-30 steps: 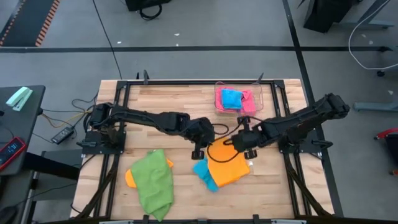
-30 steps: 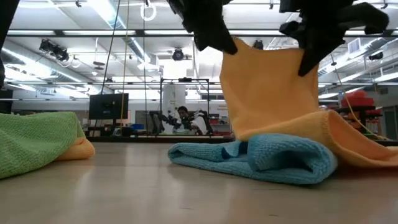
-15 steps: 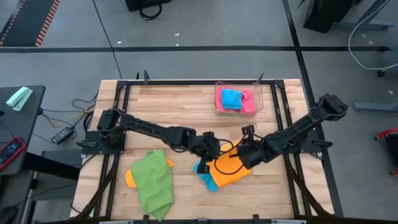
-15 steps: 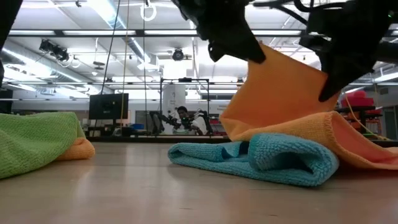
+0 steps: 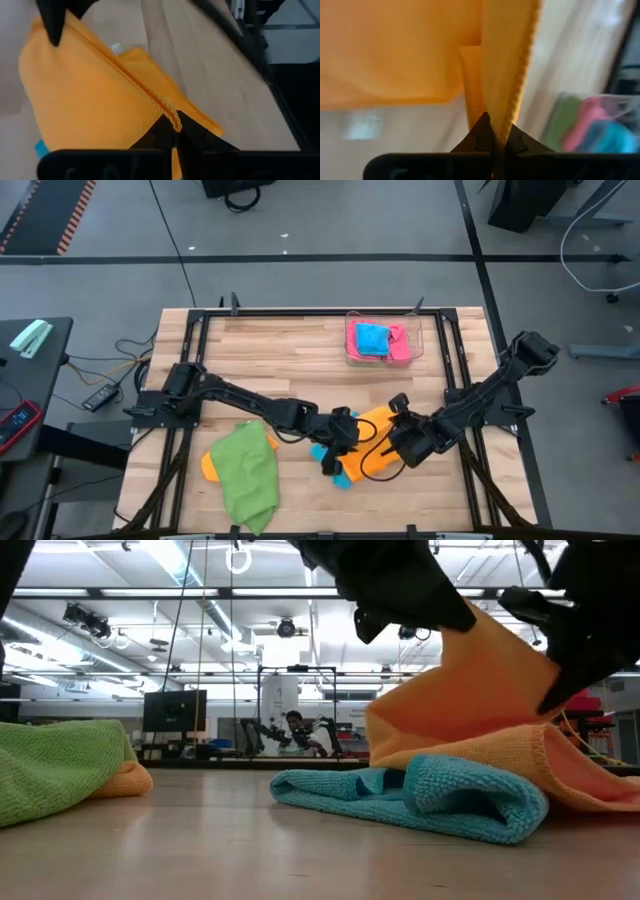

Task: Fold microfiber towels
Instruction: Fold the right yellow towel

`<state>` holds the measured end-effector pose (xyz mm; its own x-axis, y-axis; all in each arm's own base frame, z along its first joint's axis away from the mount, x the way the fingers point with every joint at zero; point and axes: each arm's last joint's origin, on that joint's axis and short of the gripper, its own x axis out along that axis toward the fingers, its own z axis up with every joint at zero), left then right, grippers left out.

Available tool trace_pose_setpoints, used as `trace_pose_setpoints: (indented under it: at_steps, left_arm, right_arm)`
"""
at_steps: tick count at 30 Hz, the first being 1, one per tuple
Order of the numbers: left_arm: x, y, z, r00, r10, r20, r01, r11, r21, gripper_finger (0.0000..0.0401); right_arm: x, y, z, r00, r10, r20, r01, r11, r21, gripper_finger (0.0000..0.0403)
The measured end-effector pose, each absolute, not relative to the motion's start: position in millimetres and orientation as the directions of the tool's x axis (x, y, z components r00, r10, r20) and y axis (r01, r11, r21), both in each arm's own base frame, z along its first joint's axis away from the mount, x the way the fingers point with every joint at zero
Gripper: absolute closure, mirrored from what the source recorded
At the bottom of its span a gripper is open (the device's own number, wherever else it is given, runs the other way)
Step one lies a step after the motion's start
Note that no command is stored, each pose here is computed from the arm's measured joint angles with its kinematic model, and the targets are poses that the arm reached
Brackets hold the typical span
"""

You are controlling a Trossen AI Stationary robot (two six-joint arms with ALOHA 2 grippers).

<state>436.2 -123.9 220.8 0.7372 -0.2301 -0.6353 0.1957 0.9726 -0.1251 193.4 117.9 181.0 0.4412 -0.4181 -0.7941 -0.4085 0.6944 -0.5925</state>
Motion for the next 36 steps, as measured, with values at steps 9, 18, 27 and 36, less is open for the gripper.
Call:
trace_pose_setpoints:
  at_steps: [9, 18, 27, 36]
  left_arm:
    - [436.5, -127.5, 221.3, 0.741, -0.25, -0.623, 0.197, 0.968, -0.155, 0.0378]
    - [439.8, -143.8, 203.7, 0.723, -0.294, -0.625, 0.243, 0.955, -0.169, 0.0391]
    - [440.2, -155.4, 192.1, 0.71, -0.314, -0.63, 0.265, 0.949, -0.173, 0.0373]
    - [438.1, -159.1, 178.7, 0.672, -0.302, -0.677, 0.262, 0.951, -0.163, 0.0384]
  right_arm:
    - [201.9, 114.3, 183.8, 0.497, -0.461, -0.735, -0.404, 0.627, -0.666, 0.0395]
    - [195.8, 126.1, 181.3, 0.485, -0.355, -0.799, -0.473, 0.663, -0.581, 0.0395]
    - [203.0, 135.0, 169.1, 0.456, -0.27, -0.848, -0.511, 0.701, -0.498, 0.0395]
    - [200.8, 153.7, 143.8, 0.405, -0.272, -0.873, -0.59, 0.651, -0.477, 0.0395]
